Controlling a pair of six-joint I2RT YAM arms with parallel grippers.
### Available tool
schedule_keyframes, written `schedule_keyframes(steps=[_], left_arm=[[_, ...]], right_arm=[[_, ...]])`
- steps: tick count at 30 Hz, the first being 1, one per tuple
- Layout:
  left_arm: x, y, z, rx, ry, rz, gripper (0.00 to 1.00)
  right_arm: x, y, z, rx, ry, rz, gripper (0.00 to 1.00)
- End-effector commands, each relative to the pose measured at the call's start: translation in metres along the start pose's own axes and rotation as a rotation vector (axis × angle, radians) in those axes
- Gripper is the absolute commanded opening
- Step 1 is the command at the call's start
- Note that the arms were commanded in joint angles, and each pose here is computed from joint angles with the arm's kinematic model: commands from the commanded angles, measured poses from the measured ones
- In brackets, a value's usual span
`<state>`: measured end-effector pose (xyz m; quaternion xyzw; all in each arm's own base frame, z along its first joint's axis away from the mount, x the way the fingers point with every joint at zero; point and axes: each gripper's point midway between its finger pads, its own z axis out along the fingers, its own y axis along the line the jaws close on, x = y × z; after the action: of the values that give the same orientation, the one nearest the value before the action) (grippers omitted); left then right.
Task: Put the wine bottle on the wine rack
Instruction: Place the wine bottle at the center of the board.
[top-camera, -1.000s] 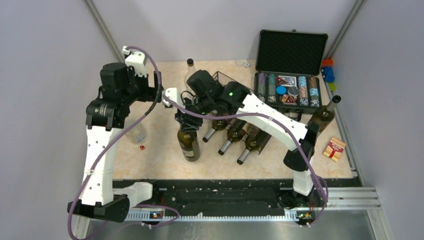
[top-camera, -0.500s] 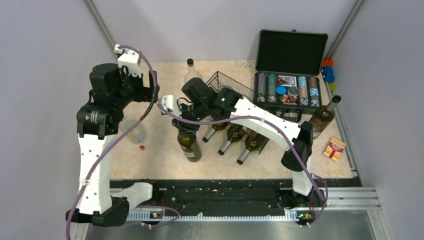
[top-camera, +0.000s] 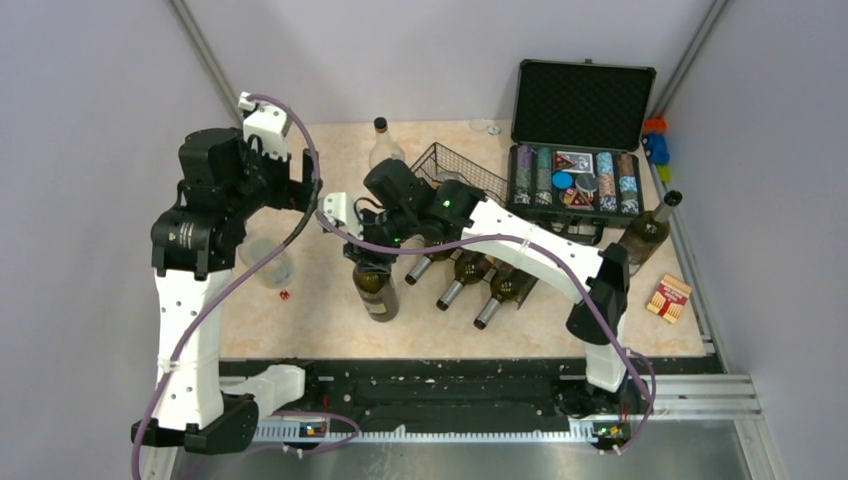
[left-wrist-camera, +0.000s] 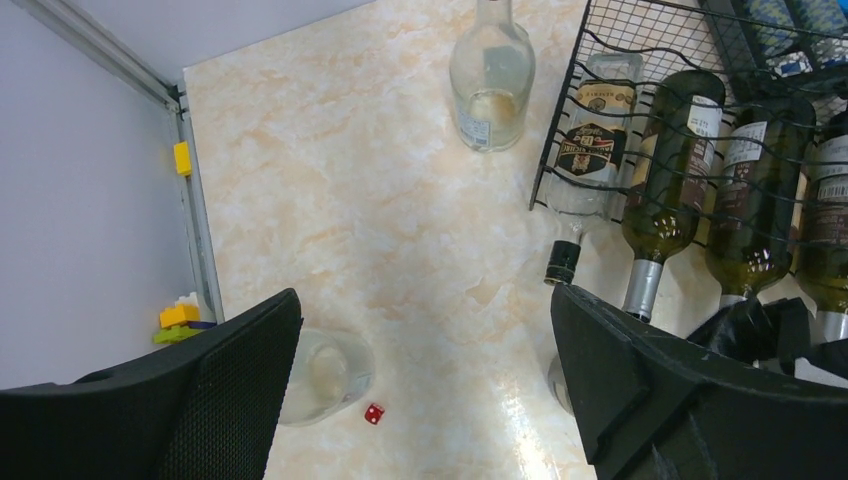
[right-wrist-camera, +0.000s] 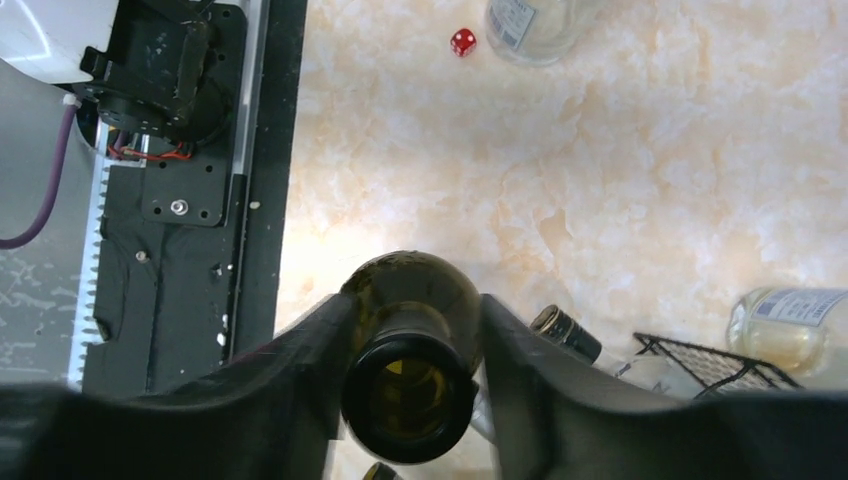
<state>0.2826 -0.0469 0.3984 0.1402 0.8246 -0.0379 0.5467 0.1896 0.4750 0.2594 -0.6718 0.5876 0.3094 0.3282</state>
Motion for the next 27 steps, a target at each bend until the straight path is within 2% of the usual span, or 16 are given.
schedule_keyframes(steps=[1,4,7,17,22,27], left_arm=[[-0.012,-0.005,-0.011,0.041,-0.039,0.059,0.99],[-0.010,-0.010,-0.014,0.075,-0.027,0.096,0.99],[-0.007,-0.015,-0.019,0.110,-0.020,0.131,0.99],[-0.004,-0.048,-0.046,0.310,-0.024,0.243,0.99],[-0.006,-0.071,-0.056,0.407,-0.006,0.329,0.99],[0.006,-0.108,-0.052,0.491,0.072,0.483,0.99]], right_arm=[[-0.012,0.005,-0.020,0.029,-0.015,-0.037,0.59],[-0.012,0.006,-0.027,0.037,-0.008,-0.036,0.80],[-0.016,0.009,-0.037,0.047,-0.020,-0.041,0.93],[0.009,0.011,-0.087,0.110,-0.009,-0.073,0.95],[0.032,-0.013,-0.121,0.165,-0.047,0.002,0.95],[0.059,-0.038,-0.148,0.206,-0.079,0.103,0.95]])
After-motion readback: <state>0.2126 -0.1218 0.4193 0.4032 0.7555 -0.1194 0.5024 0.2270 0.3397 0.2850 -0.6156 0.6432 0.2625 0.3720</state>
